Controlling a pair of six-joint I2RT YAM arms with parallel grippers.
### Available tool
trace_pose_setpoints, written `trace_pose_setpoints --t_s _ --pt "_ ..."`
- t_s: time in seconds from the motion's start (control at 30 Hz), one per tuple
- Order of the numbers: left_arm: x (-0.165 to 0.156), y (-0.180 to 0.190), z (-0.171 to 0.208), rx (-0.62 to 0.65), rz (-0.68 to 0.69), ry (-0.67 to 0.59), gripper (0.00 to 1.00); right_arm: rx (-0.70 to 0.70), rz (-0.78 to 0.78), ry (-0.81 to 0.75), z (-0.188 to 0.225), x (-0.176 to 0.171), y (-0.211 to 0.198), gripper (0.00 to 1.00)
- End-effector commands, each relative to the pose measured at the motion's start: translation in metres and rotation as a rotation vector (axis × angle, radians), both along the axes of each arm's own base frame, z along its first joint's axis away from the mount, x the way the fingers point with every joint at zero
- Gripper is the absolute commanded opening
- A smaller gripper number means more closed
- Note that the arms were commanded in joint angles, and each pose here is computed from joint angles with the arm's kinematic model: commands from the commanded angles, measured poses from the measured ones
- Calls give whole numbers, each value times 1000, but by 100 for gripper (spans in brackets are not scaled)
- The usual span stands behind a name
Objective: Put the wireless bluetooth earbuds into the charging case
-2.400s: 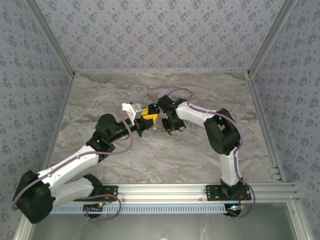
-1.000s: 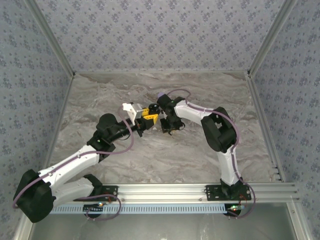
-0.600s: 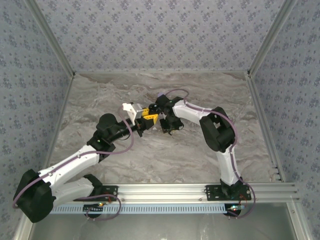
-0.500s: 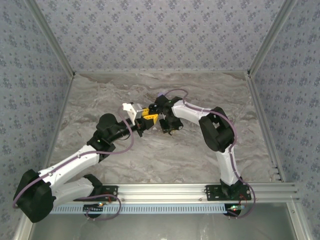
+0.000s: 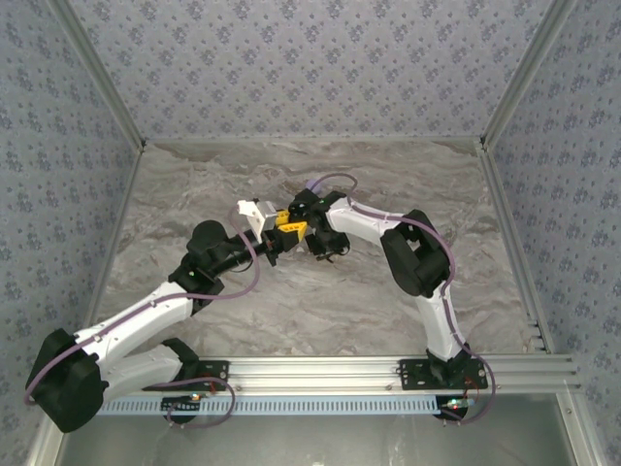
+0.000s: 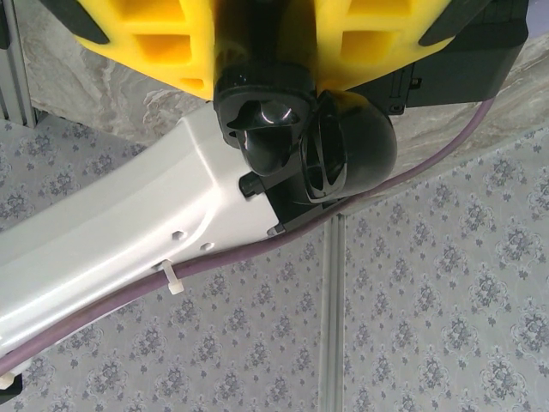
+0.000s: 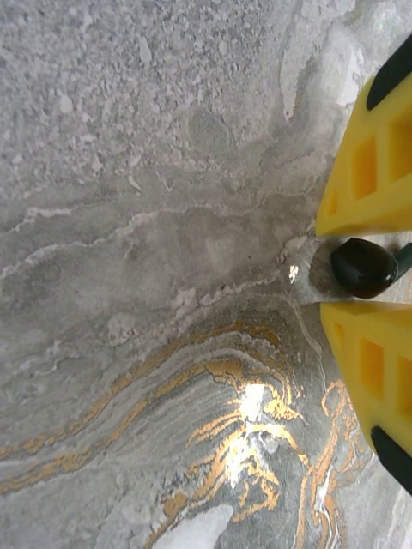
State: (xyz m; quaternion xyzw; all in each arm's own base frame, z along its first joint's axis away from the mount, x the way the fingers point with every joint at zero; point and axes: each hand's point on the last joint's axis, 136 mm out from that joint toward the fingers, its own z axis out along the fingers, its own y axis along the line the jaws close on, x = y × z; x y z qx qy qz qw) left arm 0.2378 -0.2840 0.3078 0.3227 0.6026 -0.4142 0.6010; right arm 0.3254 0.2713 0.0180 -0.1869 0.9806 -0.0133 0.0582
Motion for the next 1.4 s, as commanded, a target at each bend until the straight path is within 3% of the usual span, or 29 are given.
trace_pose_setpoints --t_s 0.0,0.37,0.7,1.03,1.37 --pt "-4 0 17 -21 -5 -39 21 -67 -7 97 -28 -21 -9 24" --pt "-2 -1 15 -17 -5 -33 22 74 -122 73 -11 -9 -22 21" --pt "2 -4 12 -28 -4 -20 21 361 -210 47 14 3 -29 20" --pt "8 -1 16 -63 36 -34 21 684 -245 -58 74 14 -27 19" --pt "15 4 20 -100 81 -40 21 921 -179 -214 165 14 -21 20"
